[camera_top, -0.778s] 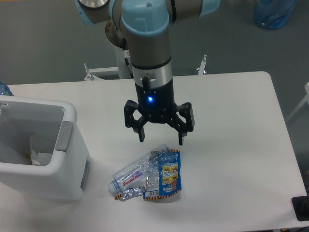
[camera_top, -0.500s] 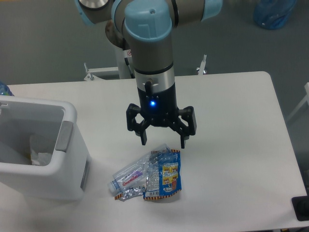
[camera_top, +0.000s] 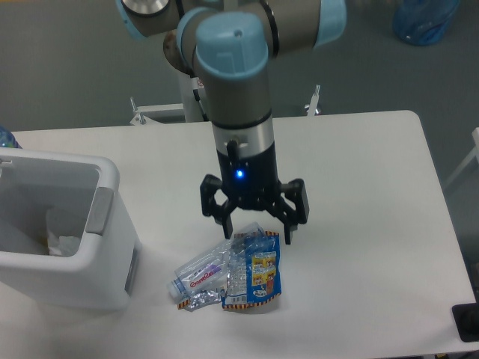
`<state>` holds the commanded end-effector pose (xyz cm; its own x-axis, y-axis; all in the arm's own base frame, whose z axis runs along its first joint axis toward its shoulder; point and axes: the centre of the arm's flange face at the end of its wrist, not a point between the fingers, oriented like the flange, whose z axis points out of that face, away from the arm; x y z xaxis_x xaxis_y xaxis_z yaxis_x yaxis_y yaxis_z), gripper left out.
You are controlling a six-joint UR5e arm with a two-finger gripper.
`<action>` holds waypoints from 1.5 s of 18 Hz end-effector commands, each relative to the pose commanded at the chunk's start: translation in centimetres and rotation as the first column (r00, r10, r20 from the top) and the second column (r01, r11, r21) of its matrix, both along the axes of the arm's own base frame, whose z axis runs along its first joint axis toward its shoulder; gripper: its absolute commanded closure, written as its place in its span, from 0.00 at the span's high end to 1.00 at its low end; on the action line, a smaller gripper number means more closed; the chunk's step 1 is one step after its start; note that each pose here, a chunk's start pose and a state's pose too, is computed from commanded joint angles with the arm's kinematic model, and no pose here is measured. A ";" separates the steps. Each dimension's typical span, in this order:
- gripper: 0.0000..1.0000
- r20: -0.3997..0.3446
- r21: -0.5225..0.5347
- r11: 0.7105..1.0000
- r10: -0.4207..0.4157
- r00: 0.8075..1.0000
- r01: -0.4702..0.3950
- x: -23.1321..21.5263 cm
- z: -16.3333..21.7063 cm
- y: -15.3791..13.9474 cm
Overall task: Place the trash in the trash can
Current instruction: 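Lower the open gripper toward the clear plastic bottle on the wrapper, then close the gripper on the crumpled clear plastic bottle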
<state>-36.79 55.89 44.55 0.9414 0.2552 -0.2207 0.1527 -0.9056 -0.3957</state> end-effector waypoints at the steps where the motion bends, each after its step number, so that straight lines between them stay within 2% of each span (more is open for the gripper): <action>1: 1.00 0.006 -0.005 1.000 -0.004 1.000 0.004 0.1 -0.3 0.0; 4: 1.00 0.031 -0.048 0.998 -0.037 0.999 0.038 0.3 -3.1 0.0; 6: 1.00 0.034 -0.094 0.988 -0.122 0.992 0.124 -0.1 -5.3 0.7; 8: 1.00 0.038 -0.158 0.954 -0.253 0.967 0.256 -0.6 -8.2 1.5; 10: 1.00 0.051 -0.201 0.917 -0.341 0.939 0.344 -1.1 -10.6 2.0; 15: 1.00 0.130 -0.260 0.839 -0.461 0.878 0.479 1.8 -15.9 2.8; 16: 1.00 0.147 -0.267 0.826 -0.474 0.868 0.496 2.3 -17.3 3.2; 22: 1.00 0.194 -0.276 0.803 -0.491 0.849 0.527 4.6 -20.2 4.5; 27: 1.00 0.234 -0.289 0.784 -0.499 0.834 0.550 6.7 -22.2 4.0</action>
<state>-30.12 59.93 22.37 0.9344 -0.3514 -0.0579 -0.3549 -0.9322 -0.0704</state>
